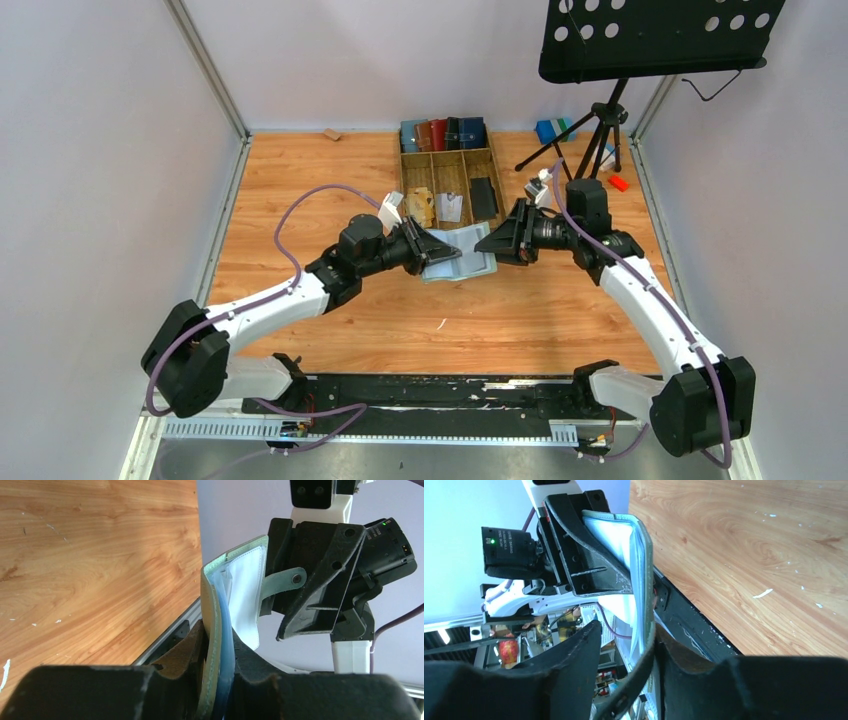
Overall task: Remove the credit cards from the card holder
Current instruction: Remove the credit card from the card holder.
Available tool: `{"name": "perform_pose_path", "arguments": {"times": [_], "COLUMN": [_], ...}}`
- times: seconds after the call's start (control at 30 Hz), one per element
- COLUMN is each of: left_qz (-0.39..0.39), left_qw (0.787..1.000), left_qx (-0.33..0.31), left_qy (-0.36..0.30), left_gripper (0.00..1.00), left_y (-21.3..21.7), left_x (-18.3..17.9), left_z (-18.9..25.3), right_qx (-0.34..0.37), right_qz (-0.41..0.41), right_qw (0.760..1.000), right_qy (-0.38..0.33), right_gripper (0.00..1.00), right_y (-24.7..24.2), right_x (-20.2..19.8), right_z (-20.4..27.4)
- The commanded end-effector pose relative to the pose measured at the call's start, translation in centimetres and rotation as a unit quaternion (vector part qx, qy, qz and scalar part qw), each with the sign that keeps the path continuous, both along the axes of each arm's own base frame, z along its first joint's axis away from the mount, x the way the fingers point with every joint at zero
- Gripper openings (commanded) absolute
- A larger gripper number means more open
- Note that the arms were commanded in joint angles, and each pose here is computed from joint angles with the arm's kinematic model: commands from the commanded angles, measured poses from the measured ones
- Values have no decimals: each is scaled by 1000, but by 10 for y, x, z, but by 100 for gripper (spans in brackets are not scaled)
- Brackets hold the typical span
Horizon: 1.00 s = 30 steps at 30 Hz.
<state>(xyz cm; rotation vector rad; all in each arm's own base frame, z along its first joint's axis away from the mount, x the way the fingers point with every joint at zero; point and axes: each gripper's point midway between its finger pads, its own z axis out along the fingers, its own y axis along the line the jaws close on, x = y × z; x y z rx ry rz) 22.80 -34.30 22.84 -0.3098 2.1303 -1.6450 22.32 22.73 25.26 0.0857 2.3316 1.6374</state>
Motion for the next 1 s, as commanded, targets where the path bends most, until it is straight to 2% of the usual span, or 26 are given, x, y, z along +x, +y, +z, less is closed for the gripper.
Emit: {"name": "perform_pose_path", "arguments": {"times": [0.0,0.07,0.2,0.3,0.53,0.97], "left_qz": [7,5,3,4,2,-36], "left_qw": [1000,1000,1000,1000,999,996], "left_qx": [-5,-8,-10,-20,-33,-78], "left_qy": [-23,-24,-22,-20,-16,-31], "left_gripper": [20,20,19,19,18,19], "left_y": [5,4,4,4,4,-12], "left_x": [-1,-1,-1,-2,-2,-3], "left_z": [11,12,12,13,14,38], "right_qx": [-32,-36,-44,-44,-36,-45], "right_qz": [-14,-19,-32,-29,-27,11], "right_qw": [998,998,997,997,998,998], "right_qy": [-52,-49,-49,-49,-53,-46], "right_gripper": [38,33,31,22,9,12], "right_y": [-9,-11,-17,-17,-17,-5], "right_x": [4,6,9,9,8,0], "right_z": [13,11,8,6,7,-9]}}
